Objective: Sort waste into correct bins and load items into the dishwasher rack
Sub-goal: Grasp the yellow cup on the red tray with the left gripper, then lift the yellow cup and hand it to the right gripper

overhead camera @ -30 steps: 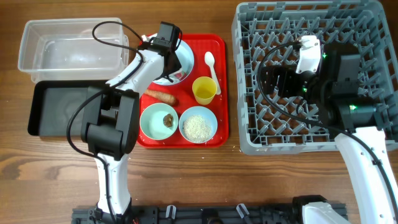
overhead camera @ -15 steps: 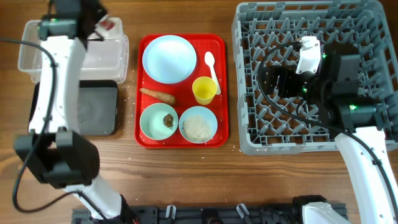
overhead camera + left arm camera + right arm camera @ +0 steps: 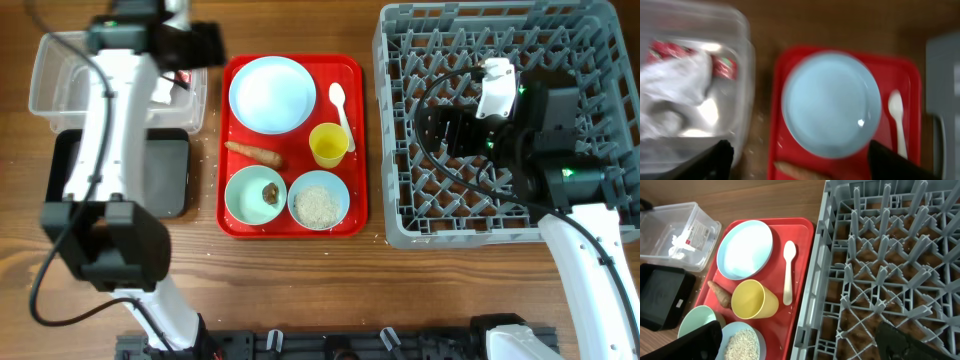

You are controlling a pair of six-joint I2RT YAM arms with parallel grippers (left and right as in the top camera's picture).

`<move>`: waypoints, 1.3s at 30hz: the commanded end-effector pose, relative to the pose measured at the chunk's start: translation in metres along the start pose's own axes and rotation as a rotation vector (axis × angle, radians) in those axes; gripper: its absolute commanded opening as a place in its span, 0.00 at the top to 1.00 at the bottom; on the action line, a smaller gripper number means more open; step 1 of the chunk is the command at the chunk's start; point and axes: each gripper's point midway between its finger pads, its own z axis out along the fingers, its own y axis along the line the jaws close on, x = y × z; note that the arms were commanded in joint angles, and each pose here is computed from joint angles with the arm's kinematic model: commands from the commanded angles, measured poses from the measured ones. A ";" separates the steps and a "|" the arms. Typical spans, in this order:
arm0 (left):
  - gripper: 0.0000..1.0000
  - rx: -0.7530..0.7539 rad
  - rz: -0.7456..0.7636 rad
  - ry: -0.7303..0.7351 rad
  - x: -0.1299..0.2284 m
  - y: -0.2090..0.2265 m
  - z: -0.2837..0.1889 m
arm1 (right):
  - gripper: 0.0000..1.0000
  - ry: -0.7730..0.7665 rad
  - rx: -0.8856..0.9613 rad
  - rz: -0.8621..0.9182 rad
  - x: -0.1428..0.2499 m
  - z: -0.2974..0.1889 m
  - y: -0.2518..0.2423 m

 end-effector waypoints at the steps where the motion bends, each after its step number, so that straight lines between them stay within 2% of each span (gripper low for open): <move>1: 0.18 0.119 0.178 0.242 0.074 -0.085 0.018 | 0.00 -0.009 0.007 0.003 -0.004 -0.002 0.000; 4: 0.17 0.143 0.308 0.376 0.136 -0.124 0.037 | 0.00 -0.008 0.007 0.003 -0.004 -0.002 0.000; 6: 0.16 0.181 0.355 0.415 0.164 -0.142 0.048 | 0.00 -0.008 0.007 0.003 -0.004 -0.002 0.000; 9: 0.15 0.207 0.384 0.406 0.178 -0.153 0.065 | 0.00 -0.007 0.007 0.005 -0.004 -0.002 0.000; 11: 0.23 0.208 0.384 0.405 0.183 -0.152 0.075 | 0.00 -0.003 0.007 0.008 -0.003 -0.003 0.000; 13: 0.46 0.203 0.383 0.416 0.187 -0.151 0.085 | 0.00 0.003 0.008 0.010 -0.001 -0.002 0.000; 15: 0.76 0.202 0.379 0.420 0.189 -0.151 0.098 | 0.00 0.007 0.009 0.011 0.000 -0.002 0.000; 16: 0.83 0.202 0.380 0.420 0.190 -0.152 0.100 | 0.00 0.009 0.009 0.012 0.000 -0.002 0.000; 17: 0.96 0.202 0.373 0.414 0.188 -0.152 0.102 | 0.00 0.009 0.008 0.013 0.000 -0.002 0.000; 18: 0.96 0.197 0.338 0.395 0.180 -0.152 0.097 | 0.00 0.007 -0.019 0.011 -0.001 -0.003 0.005; 20: 0.96 0.239 0.214 0.324 0.138 -0.150 0.066 | 0.00 -0.014 -0.102 -0.003 -0.007 -0.004 0.019; 22: 0.96 0.520 0.103 0.272 0.093 -0.161 0.000 | 0.00 -0.045 -0.200 -0.025 -0.015 -0.006 0.037; 24: 0.96 0.822 0.014 0.253 0.069 -0.163 -0.053 | 0.00 -0.057 -0.313 -0.049 -0.020 -0.007 0.054; 26: 0.96 1.044 -0.055 0.265 0.057 -0.157 -0.086 | 0.00 -0.052 -0.455 -0.074 -0.023 0.000 0.072; 27: 0.96 1.107 -0.076 0.273 0.054 -0.156 -0.095 | 0.00 -0.052 -0.564 -0.092 -0.026 0.002 0.085; 30: 0.96 1.208 -0.079 0.309 0.058 -0.167 -0.110 | 0.00 -0.081 -0.897 -0.182 -0.036 0.000 0.117; 32: 0.96 1.234 -0.088 0.358 0.067 -0.177 -0.116 | 0.01 -0.083 -1.008 -0.190 -0.042 0.005 0.126; 39: 0.96 1.236 -0.038 0.419 0.087 -0.203 -0.117 | 0.01 -0.074 -1.155 -0.265 -0.039 0.010 0.167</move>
